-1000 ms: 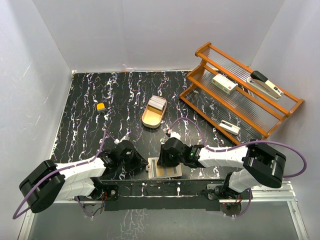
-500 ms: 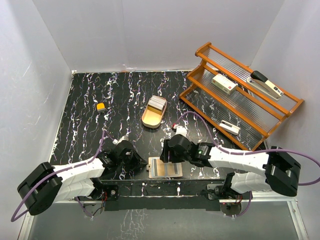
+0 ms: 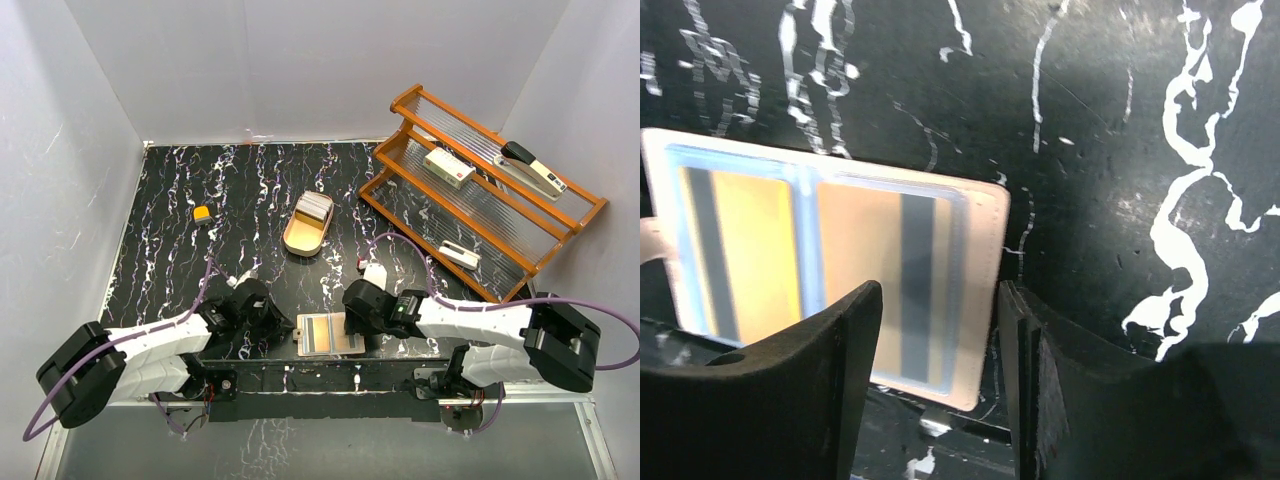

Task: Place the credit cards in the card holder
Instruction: Adjust the card holder at the center of the board, then pick up the credit card from the storage box.

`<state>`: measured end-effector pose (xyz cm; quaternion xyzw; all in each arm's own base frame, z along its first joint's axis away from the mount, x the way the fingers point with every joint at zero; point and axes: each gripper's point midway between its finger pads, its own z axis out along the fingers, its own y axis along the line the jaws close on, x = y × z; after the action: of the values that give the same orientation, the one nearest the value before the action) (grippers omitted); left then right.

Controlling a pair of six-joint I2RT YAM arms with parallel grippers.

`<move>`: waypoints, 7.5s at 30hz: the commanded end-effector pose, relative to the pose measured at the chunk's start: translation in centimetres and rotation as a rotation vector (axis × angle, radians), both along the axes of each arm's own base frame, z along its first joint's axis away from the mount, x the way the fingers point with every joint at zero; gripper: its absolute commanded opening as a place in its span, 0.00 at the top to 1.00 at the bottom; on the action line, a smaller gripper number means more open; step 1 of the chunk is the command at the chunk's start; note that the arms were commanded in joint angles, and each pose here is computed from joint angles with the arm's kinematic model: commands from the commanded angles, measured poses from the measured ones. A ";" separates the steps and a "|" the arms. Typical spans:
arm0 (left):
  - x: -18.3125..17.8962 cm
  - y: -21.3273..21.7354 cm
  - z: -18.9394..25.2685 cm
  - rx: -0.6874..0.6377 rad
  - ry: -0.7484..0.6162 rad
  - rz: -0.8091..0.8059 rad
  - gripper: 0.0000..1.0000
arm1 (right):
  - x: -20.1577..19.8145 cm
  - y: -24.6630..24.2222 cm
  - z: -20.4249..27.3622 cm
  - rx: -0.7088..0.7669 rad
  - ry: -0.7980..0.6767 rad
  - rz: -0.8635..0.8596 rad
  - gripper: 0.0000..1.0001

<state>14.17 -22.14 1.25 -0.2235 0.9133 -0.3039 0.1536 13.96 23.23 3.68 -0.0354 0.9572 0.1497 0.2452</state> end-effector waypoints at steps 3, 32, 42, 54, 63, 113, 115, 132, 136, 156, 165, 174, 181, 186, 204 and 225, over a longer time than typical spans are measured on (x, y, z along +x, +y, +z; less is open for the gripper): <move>0.3 0.9 1.5 0.140 -0.017 -0.072 0.82 | 0.4 -0.1 -1.7 -0.014 -0.006 -0.027 0.57; -1.5 1.2 0.0 0.270 0.080 -0.222 1.00 | 3.3 1.2 -1.2 -0.015 -0.108 -0.034 0.70; 3.0 2.2 0.4 0.411 -0.008 -0.173 1.00 | 7.6 1.4 -0.7 0.005 -0.165 -0.044 0.71; 6.8 2.5 5.8 0.417 -0.145 -0.090 0.51 | 12.0 1.9 4.7 0.011 -0.262 0.009 0.56; 7.3 4.4 12.6 0.372 -0.366 -0.059 0.19 | 19.4 4.4 12.2 -0.076 -0.505 0.163 0.47; 3.9 10.0 20.8 0.317 -0.744 -0.070 0.01 | 33.2 8.6 7.9 -0.629 -0.640 0.395 0.48; 3.8 10.0 20.6 0.319 -0.742 -0.072 0.01 | 33.3 8.7 8.3 -0.627 -0.648 0.392 0.50; 3.9 10.1 20.6 0.317 -0.743 -0.067 0.01 | 33.1 9.4 9.4 -0.586 -0.659 0.426 0.78; 3.8 10.1 20.6 0.316 -0.741 -0.067 0.01 | 33.1 9.4 10.0 -0.581 -0.666 0.423 0.80; 3.9 9.7 19.8 0.320 -0.720 -0.082 0.02 | 31.0 10.3 11.4 -0.463 -0.633 0.481 1.00; 4.0 8.8 18.5 0.335 -0.661 -0.124 0.02 | 27.4 9.9 12.8 -0.321 -0.584 0.470 1.00; 3.1 5.7 17.2 0.156 -0.534 -0.108 0.08 | 20.6 9.0 18.3 0.018 -0.561 0.385 1.00; 2.6 2.6 18.3 -0.072 -0.470 -0.065 0.23 | 13.8 8.6 22.3 0.377 -0.533 0.360 1.00; 2.8 -0.2 21.0 -0.280 -0.512 -0.077 0.36 | 9.7 8.1 25.7 0.606 -0.509 0.349 1.00; 3.0 -3.2 27.8 -0.562 -0.660 -0.125 0.75 | 2.5 7.3 26.8 0.982 -0.311 0.361 1.00; 2.5 -2.9 27.3 -0.580 -0.701 -0.143 1.00 | 2.7 6.8 23.6 0.955 -0.248 0.283 0.82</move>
<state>16.97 -24.98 27.70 -0.0928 0.7147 -0.5974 0.3517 16.84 30.24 26.85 -0.0684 0.7386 0.5935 0.3124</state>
